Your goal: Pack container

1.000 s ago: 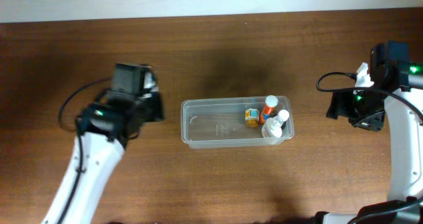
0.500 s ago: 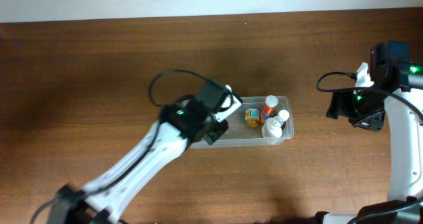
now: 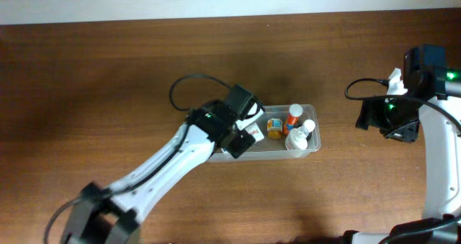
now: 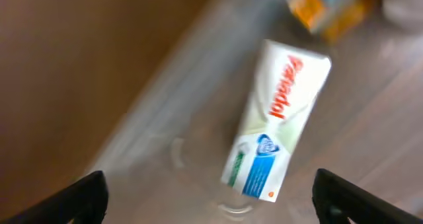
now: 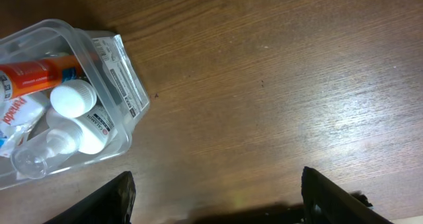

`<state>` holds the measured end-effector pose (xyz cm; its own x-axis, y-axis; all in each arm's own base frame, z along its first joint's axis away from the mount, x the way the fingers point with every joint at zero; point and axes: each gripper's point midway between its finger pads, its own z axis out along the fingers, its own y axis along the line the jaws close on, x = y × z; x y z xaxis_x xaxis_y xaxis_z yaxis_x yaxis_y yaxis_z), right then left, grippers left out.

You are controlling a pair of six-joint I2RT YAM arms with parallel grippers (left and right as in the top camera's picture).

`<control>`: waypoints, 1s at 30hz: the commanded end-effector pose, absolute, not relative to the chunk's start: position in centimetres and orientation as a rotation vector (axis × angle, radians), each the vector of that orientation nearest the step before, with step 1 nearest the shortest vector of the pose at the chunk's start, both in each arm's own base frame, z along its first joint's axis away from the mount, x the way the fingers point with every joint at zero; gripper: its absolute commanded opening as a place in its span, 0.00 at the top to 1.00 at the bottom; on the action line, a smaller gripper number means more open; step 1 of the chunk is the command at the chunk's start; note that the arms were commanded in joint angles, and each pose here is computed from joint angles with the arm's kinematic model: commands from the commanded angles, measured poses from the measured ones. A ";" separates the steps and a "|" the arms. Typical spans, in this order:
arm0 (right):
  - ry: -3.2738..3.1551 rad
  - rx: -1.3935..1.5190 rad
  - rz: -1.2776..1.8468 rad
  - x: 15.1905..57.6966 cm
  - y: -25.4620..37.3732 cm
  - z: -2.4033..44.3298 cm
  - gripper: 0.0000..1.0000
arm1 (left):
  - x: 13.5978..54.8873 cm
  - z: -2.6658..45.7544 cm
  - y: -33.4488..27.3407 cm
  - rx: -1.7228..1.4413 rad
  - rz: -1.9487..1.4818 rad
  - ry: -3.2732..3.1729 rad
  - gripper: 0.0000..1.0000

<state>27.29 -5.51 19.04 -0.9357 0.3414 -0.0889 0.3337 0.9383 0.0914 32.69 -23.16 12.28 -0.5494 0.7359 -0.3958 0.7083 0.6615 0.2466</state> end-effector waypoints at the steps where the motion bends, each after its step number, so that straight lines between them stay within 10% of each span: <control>1: 2.992 0.470 0.142 27.6 -4.9 19.0 0.28 | 34.8 21.7 -19.8 0.714 0.096 2.294 0.01; 15: 2.732 0.029 0.154 35.0 1.7 21.0 0.11 | 36.2 24.4 -2.3 -0.119 0.002 2.422 0.01; 30: 2.238 0.073 0.043 23.1 0.5 27.8 0.01 | 22.6 26.2 -2.0 -0.020 -0.086 2.111 0.01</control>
